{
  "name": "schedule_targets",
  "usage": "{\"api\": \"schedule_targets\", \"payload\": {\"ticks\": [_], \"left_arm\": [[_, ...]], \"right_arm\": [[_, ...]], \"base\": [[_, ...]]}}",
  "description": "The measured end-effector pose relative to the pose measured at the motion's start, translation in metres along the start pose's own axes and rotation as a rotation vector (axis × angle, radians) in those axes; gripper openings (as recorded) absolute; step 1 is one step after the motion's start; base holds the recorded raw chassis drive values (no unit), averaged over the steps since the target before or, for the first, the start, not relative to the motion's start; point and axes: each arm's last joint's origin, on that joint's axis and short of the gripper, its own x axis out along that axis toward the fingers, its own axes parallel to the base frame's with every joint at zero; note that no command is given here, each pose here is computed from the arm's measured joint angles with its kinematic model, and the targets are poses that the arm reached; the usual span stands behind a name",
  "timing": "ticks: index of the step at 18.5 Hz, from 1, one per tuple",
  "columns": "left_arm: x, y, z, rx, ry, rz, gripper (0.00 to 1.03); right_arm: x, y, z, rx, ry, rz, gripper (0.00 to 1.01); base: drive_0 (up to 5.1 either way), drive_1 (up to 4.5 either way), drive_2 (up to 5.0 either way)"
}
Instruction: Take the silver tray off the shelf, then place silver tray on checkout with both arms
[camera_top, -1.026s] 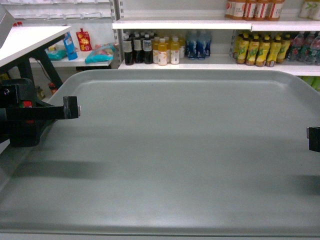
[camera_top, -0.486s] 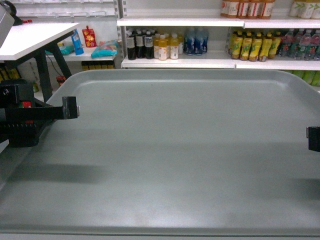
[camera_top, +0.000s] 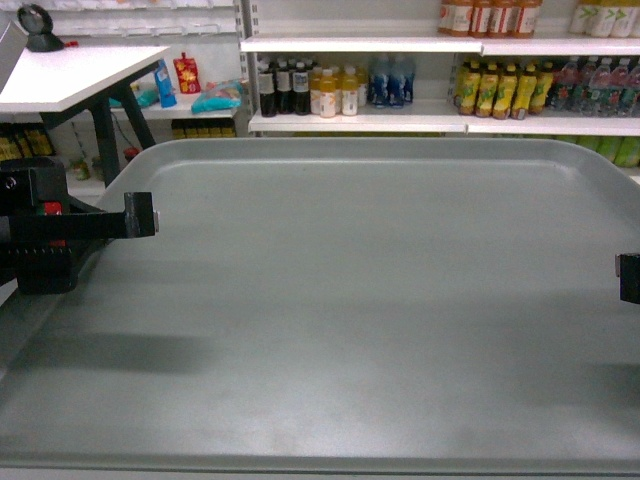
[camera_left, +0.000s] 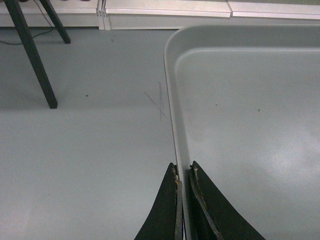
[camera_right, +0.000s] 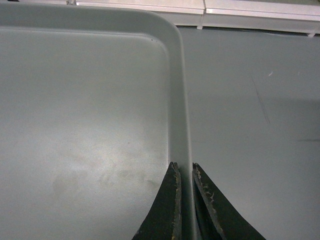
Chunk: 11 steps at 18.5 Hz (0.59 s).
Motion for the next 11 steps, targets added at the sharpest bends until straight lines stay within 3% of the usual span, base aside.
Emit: {"api": "schedule_targets", "payload": {"ticks": [11], "left_arm": [[0.0002,-0.0007,-0.0004,0.002,0.002,-0.002,0.04]], "right_arm": [[0.0000,-0.0002,-0.0001,-0.001,0.001,-0.002,0.03]], "base": [[0.0,0.00,0.0]]}}
